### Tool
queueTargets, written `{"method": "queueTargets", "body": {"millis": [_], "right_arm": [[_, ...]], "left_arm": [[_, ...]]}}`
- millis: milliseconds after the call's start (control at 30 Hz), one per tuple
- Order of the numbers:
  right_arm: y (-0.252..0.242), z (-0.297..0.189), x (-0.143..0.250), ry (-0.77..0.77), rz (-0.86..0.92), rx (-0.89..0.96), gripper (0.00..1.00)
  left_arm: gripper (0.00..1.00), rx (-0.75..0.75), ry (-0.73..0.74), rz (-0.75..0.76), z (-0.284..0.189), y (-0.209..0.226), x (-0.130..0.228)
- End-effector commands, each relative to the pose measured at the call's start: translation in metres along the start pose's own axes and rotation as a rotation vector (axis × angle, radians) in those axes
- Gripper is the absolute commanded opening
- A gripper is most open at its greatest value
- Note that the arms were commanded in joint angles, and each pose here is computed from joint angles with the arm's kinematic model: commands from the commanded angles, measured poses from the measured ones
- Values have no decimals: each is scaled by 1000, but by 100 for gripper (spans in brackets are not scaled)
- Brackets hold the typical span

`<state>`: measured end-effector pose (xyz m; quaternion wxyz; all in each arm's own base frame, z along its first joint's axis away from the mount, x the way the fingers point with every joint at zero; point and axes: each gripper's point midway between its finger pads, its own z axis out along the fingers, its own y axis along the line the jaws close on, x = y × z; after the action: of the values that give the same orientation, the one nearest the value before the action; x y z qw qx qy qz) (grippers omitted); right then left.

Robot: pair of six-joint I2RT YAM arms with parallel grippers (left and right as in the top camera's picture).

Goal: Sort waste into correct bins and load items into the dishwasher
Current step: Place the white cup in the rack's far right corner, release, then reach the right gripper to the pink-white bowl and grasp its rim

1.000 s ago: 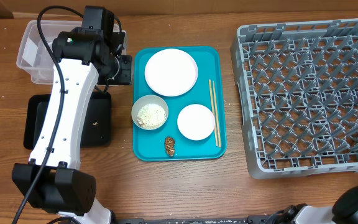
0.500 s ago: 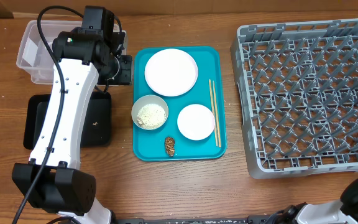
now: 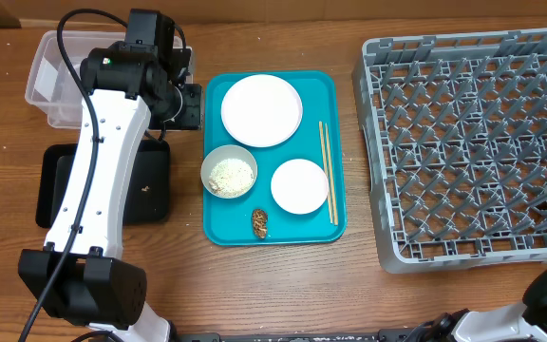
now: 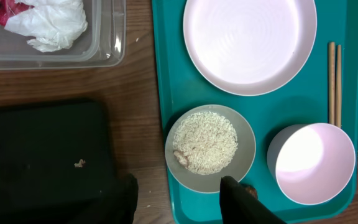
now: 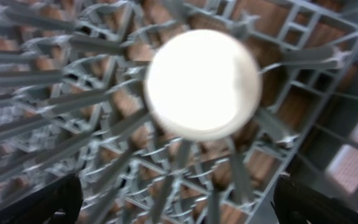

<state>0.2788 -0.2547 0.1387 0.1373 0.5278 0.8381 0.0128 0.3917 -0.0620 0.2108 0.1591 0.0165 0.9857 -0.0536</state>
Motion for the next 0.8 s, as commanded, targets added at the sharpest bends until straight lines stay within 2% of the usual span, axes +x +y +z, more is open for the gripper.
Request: {"method": "queueTargets", "body": {"millis": [0,133,300,533,667,767], "right_arm": [[52,-55,-12,-87,-86,-223,100],[112,-99,15,-112,-314,-433,100],[182,-119,108,-15,-694,-552,97],[223,-105,232,163,-1060,-521,89],[227,-91,292,255,-1210,-492,88],[224,-74,328,341,-1264,-453,81]], "left_arm": [[48,11,-31,-14,-10,-2,-4],[52,11,-28,-15,-10,-2,-4],[59,10,-23,-15,-10,-2,-3],[64,9,-20,-15,-10,-1,-2],[64,9,-20,-15,-10,-1,-2],[64,9,-20,-15,-10,-1,-2]]}}
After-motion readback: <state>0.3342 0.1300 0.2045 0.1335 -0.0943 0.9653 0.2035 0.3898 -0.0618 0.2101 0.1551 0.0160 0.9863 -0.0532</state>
